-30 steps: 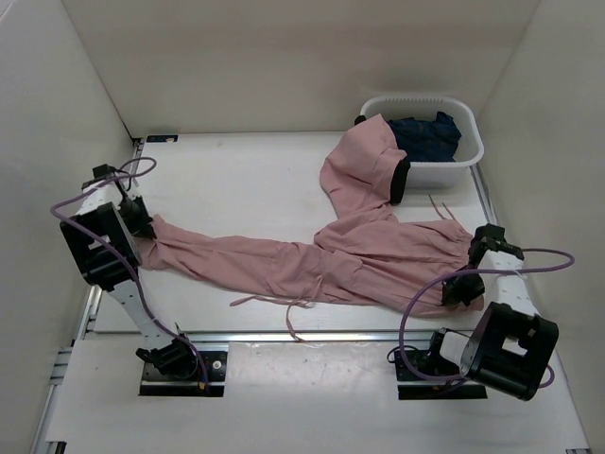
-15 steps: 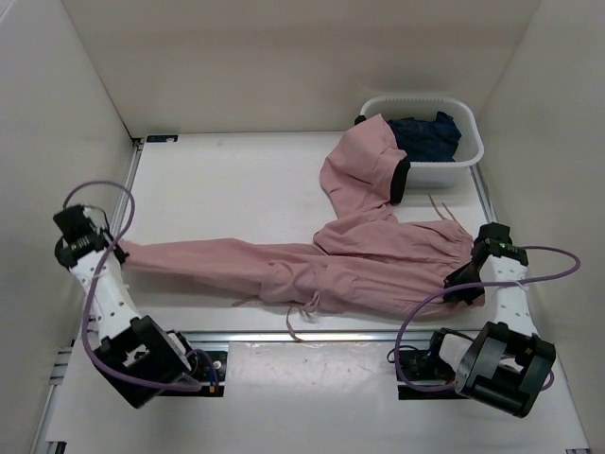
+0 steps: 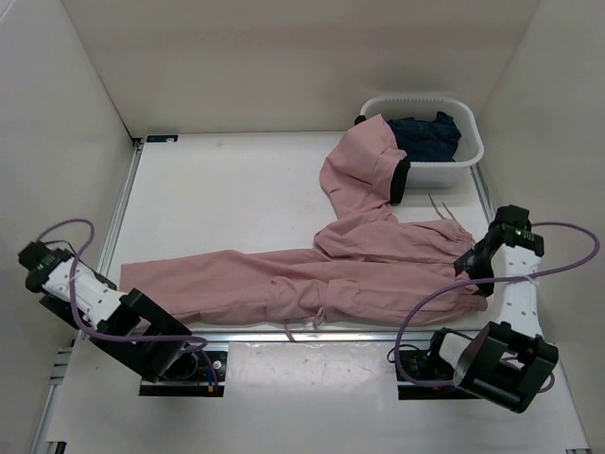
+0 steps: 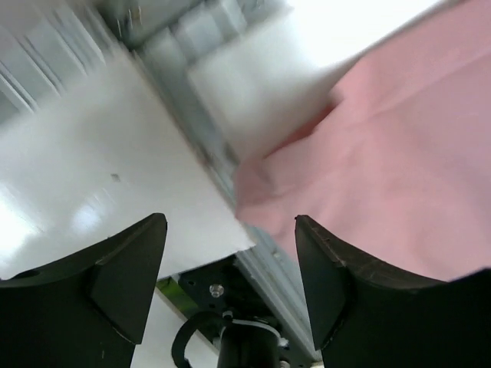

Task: Fold and stack the trousers
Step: Flatten the trousers out

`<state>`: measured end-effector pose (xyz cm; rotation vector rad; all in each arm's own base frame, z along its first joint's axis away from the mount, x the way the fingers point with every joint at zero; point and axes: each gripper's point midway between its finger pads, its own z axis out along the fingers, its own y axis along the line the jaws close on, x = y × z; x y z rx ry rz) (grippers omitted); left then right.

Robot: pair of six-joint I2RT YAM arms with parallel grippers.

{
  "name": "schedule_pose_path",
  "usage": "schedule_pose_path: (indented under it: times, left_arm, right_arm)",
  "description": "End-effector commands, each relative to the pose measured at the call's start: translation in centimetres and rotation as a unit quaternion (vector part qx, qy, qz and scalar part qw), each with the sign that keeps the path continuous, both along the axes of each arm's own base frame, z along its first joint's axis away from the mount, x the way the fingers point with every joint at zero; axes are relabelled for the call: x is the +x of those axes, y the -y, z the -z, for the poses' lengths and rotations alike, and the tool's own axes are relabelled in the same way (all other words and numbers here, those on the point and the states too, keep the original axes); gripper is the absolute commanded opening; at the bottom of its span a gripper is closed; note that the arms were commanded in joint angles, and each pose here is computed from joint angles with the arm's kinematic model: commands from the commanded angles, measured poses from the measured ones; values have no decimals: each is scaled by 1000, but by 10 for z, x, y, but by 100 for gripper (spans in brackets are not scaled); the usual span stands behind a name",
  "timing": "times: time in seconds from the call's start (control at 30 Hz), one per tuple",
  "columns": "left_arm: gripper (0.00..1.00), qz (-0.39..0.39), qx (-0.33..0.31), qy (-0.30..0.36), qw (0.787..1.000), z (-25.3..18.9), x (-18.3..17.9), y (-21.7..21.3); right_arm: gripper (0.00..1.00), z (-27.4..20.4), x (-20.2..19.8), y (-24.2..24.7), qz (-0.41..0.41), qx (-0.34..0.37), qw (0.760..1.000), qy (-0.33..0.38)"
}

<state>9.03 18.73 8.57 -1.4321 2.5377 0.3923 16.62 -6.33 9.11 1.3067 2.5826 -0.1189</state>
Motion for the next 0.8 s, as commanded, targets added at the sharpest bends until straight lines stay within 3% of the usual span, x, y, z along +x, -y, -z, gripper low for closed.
schedule_pose_path:
  times: [0.0, 0.1, 0.23, 0.27, 0.37, 0.4, 0.53, 0.6, 0.77]
  left_arm:
    - [79, 29, 22, 73, 997, -54, 40, -20]
    - [81, 86, -2, 72, 994, -49, 70, -8]
    - [82, 174, -18, 30, 984, 0, 103, 17]
    - [82, 188, -12, 28, 982, 9, 110, 19]
    - [82, 223, -7, -2, 975, 41, 125, 26]
    - [80, 228, -12, -13, 974, 50, 124, 28]
    - [76, 223, 6, -44, 974, 77, 126, 16]
    - [75, 223, 24, -26, 974, 80, 142, 7]
    - [74, 213, 93, 9, 973, 66, 198, -34]
  right_arm:
    - [63, -35, 24, 3, -78, -35, 996, 37]
    - [58, -61, 50, -19, -155, -68, 983, 69]
    - [40, -48, 71, -76, -222, -48, 971, 73]
    - [26, -39, 70, -93, -239, -34, 968, 63]
    - [5, 0, 58, -129, -250, 7, 968, 28]
    - [2, 11, 53, -138, -240, 20, 970, 14]
    - [0, 55, 19, -147, -217, 28, 974, -55]
    - [0, 78, 8, -140, -203, 17, 975, -85]
    - [0, 93, 45, -127, -139, 8, 988, -62]
